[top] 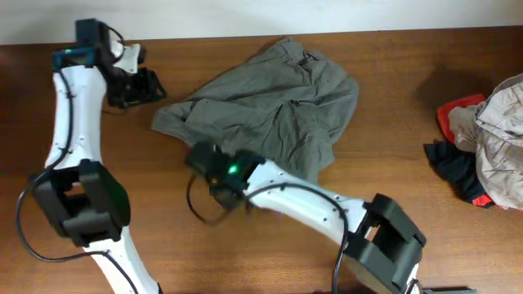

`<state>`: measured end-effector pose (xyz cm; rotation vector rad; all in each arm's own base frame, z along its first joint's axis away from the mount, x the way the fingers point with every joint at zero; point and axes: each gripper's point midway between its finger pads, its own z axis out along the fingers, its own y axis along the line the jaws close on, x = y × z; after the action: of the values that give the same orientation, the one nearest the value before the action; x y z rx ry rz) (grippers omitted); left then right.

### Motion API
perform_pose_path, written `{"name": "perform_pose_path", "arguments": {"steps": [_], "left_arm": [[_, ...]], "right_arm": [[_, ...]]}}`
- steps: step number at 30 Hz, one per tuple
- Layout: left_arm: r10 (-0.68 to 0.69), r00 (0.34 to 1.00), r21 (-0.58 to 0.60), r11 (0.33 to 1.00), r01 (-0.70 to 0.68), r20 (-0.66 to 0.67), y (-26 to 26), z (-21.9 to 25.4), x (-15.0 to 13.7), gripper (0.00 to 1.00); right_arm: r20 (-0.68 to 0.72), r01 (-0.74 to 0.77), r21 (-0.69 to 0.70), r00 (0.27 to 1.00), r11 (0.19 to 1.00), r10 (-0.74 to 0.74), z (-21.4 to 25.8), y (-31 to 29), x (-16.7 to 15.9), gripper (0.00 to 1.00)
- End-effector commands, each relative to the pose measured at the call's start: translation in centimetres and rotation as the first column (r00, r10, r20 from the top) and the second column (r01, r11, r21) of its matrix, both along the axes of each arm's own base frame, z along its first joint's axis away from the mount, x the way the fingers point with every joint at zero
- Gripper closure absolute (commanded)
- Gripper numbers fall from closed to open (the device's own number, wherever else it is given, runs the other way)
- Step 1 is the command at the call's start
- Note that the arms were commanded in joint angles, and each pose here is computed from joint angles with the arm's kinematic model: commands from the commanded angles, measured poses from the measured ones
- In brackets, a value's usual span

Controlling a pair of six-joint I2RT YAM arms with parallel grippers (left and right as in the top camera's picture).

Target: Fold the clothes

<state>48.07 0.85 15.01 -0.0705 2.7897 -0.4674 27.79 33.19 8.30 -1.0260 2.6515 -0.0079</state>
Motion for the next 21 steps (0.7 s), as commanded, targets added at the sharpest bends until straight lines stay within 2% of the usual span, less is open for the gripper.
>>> {"name": "perform_pose_path", "arguments": {"steps": [1, 3, 6, 8, 11, 13, 17, 21], "left_arm": [[0.022, 0.997, -0.017, 1.0, -0.021, 0.077, 0.8, 4.9, -0.7, 0.44], [0.022, 0.996, -0.017, 1.0, -0.021, 0.081, 0.7, 5.6, -1.1, 0.45], [0.022, 0.995, -0.015, 1.0, -0.021, 0.096, 0.7, 6.3, -1.3, 0.45], [0.022, 0.995, -0.014, 1.0, -0.021, 0.101, 0.7, 6.5, -1.4, 0.45], [0.022, 0.996, -0.016, 1.0, -0.021, 0.091, 0.7, 6.5, -1.6, 0.45], [0.023, 0.996, -0.017, 1.0, -0.021, 0.082, 0.6, 6.4, -1.8, 0.44], [0.023, 0.997, -0.018, 1.0, -0.021, 0.075, 0.6, 6.3, -1.9, 0.44], [0.022, 0.997, -0.018, 1.0, -0.021, 0.072, 0.6, 6.3, -2.0, 0.44]], "right_arm": [[0.019, 0.123, 0.132, 0.992, 0.984, -0.127, 1.0, 0.0, 3.9, 0.96], [-0.023, 0.17, 0.194, 0.985, 0.966, -0.169, 0.1, 0.3, 5.3, 0.96], [-0.126, 0.185, 0.243, 0.979, 0.952, -0.158, -2.4, 1.2, 5.5, 0.96], [-0.224, 0.176, 0.258, 0.967, 0.95, -0.118, -4.8, 2.3, 4.3, 0.96], [-0.37, 0.075, 0.298, 0.928, 0.952, 0.043, -7.4, 4.8, 0.0, 0.96], [-0.404, 0.012, 0.314, 0.907, 0.949, 0.122, -7.5, 5.8, -2.2, 0.96], [-0.312, -0.157, 0.369, 0.907, 0.916, 0.281, -4.0, 7.4, -4.1, 0.96], [-0.174, -0.164, 0.376, 0.954, 0.912, 0.243, -0.5, 7.2, -1.6, 0.96]]}}
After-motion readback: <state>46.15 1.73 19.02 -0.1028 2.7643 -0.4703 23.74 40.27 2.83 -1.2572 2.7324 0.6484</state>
